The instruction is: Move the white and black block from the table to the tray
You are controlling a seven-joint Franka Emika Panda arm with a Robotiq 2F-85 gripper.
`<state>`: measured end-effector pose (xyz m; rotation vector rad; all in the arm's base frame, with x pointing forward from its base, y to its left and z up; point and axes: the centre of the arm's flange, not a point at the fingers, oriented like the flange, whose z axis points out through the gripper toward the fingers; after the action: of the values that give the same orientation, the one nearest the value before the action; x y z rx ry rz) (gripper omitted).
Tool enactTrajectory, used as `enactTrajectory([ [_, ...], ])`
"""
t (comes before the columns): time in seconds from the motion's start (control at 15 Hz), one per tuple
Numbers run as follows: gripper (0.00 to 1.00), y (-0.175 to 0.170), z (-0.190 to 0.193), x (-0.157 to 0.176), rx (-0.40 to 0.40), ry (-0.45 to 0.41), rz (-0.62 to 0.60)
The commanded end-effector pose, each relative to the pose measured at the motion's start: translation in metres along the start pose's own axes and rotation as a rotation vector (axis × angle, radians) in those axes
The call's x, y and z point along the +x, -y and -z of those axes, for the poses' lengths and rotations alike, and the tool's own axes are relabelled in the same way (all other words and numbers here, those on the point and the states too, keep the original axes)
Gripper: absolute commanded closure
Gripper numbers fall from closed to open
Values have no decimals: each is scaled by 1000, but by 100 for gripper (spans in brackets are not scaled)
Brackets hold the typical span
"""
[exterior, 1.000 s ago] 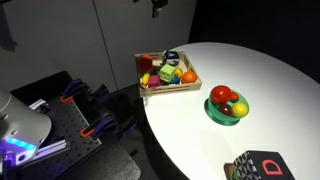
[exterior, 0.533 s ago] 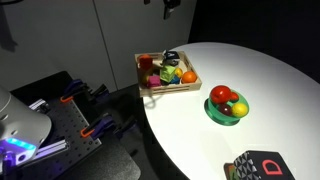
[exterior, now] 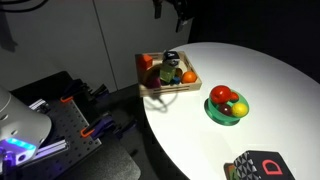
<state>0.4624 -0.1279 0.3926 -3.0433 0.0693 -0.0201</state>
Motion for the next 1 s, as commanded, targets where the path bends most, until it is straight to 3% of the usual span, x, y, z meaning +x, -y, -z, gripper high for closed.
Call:
enactTrajectory([
  [0.0, 0, -25, -8, 6, -47, 21, -27],
  [0.53, 0, -66, -45, -3, -119, -25, -66],
  [0.93, 0, -97, -71, -9, -112, -88, -148],
])
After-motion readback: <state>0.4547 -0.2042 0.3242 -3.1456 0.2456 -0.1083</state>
